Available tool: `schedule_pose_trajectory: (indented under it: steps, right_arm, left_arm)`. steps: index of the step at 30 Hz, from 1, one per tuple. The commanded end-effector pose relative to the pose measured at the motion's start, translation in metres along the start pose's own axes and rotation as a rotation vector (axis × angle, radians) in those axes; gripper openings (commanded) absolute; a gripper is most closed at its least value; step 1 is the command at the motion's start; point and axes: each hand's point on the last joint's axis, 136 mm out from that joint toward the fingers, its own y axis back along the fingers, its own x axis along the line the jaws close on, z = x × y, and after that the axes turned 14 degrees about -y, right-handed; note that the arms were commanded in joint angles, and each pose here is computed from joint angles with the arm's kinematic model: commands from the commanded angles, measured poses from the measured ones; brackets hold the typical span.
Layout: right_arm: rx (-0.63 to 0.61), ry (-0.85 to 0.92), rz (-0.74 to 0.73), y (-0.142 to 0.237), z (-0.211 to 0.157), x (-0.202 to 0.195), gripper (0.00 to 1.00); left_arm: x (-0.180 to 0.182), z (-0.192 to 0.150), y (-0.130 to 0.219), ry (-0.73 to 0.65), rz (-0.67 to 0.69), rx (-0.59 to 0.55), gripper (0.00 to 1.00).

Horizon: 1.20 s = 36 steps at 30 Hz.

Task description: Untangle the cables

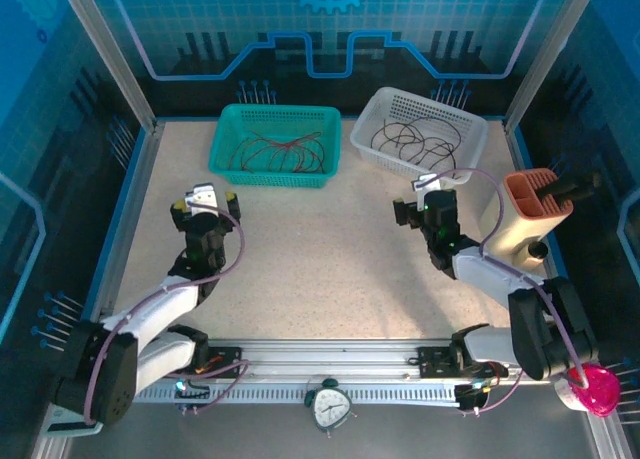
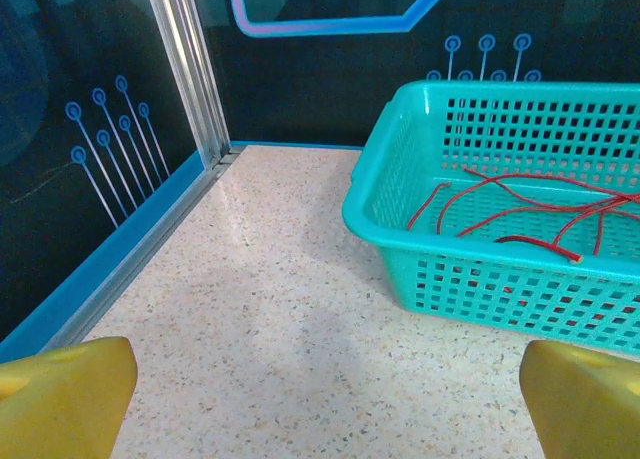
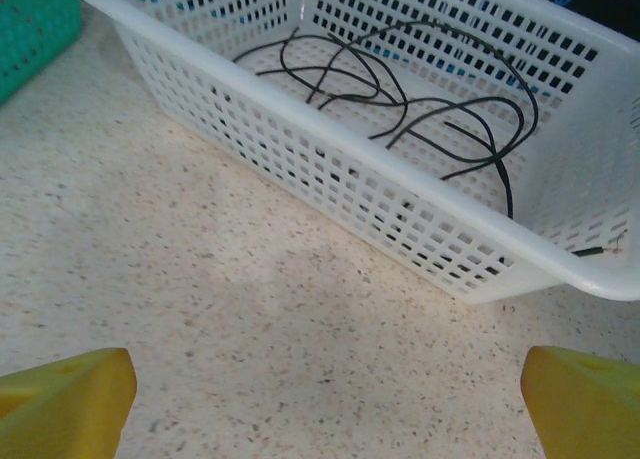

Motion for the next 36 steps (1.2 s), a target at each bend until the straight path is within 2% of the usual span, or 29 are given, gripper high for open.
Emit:
schedule_pose_trajectory:
  steps: [1, 8, 12, 15, 21, 25, 28, 36]
  right_arm:
    - [-0.066, 0.026, -0.037, -0.008, 0.006, -0.008, 1.0]
    - [-0.077, 0.047, 0.002, -0.016, -0.007, -0.006, 1.0]
    - [-0.102, 0.043, 0.019, -0.018, -0.006, -0.009, 1.0]
    - [-0.166, -0.016, -0.017, -0.02, -0.007, -0.026, 1.0]
    - [-0.209, -0.04, 0.09, -0.02, -0.018, -0.023, 1.0]
    - [-0.159, -0.036, 0.134, -0.024, -0.021, -0.017, 1.0]
    - [-0.085, -0.099, 0.159, -0.034, -0.021, -0.024, 1.0]
    - [-0.081, -0.114, 0.164, -0.035, -0.022, -0.028, 1.0]
  left_arm:
    - [0.0, -0.001, -0.008, 0.01, 0.021, -0.055, 0.99]
    - [-0.008, -0.036, -0.026, 0.02, -0.031, 0.001, 0.99]
    - [-0.017, -0.038, -0.036, 0.052, -0.109, 0.009, 0.99]
    - [-0.028, -0.041, -0.041, 0.055, -0.153, -0.022, 0.99]
    - [-0.045, -0.051, -0.047, 0.028, -0.208, -0.03, 0.99]
    - [-0.046, -0.055, -0.053, 0.021, -0.209, 0.018, 0.99]
    - [-0.04, -0.059, -0.061, 0.057, -0.217, 0.062, 0.99]
    - [-0.037, -0.062, -0.064, 0.094, -0.244, 0.074, 0.99]
